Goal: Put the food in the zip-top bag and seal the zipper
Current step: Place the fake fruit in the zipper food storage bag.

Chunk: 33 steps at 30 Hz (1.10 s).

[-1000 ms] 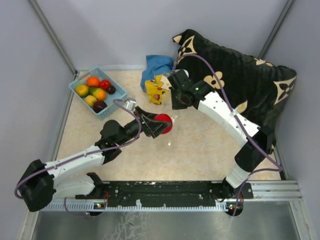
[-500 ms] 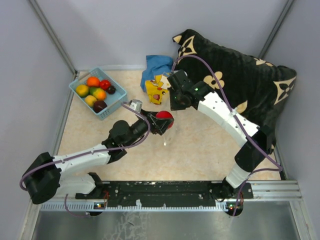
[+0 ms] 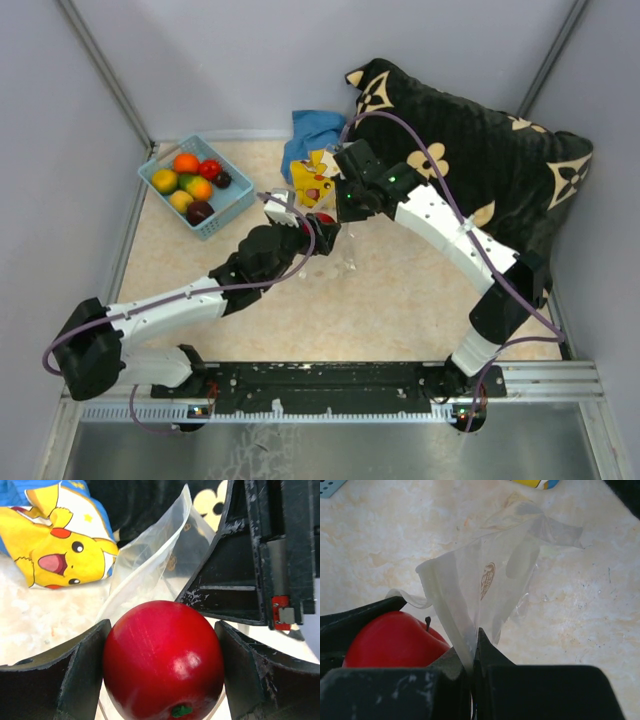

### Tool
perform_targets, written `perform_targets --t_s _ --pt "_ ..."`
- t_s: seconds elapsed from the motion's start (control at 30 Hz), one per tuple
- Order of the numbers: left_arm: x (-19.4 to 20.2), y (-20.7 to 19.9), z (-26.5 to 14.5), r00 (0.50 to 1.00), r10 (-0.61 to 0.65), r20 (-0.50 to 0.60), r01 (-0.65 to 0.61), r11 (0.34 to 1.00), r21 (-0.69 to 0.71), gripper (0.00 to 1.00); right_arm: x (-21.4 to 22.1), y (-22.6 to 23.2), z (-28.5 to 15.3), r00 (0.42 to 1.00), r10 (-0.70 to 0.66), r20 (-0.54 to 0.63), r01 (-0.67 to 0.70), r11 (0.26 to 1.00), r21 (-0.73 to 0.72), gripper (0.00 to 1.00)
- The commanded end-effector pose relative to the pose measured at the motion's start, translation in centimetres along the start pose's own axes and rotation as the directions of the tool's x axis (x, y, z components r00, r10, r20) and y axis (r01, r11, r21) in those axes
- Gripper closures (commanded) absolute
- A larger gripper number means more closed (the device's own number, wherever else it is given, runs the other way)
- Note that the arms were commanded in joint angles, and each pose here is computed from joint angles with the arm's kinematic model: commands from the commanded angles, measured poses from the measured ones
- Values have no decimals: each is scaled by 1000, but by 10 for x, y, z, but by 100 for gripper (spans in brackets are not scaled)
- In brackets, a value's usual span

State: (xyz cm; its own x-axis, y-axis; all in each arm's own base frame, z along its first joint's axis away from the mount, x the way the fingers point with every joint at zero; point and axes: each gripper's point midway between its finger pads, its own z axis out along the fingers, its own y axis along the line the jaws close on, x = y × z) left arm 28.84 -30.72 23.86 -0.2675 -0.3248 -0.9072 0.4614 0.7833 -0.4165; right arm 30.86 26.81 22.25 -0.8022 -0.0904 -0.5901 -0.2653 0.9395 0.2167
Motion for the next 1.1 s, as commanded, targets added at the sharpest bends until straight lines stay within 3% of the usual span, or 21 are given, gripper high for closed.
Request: perform_targets --t_s 0.0,0.37,0.63,0.87,1.07 --pt "-2 5 5 999 39 -34 -42 997 -70 32 -12 20 -18 998 -1 60 6 995 -95 100" --pt "-4 -4 1 989 57 -139 -68 995 -72 0 -11 22 -13 997 11 70 -3 994 -110 100" --pt "-21 -6 -18 985 65 -159 -76 995 -66 0 -13 13 -9 997 16 77 -11 998 -64 100" --pt "-14 25 -48 963 94 -254 -142 974 -177 3 -16 12 -8 996 17 84 -12 998 -66 100" --pt "15 36 -45 936 93 -339 -168 965 -201 22 -15 16 -4 997 15 77 -8 997 -80 100"
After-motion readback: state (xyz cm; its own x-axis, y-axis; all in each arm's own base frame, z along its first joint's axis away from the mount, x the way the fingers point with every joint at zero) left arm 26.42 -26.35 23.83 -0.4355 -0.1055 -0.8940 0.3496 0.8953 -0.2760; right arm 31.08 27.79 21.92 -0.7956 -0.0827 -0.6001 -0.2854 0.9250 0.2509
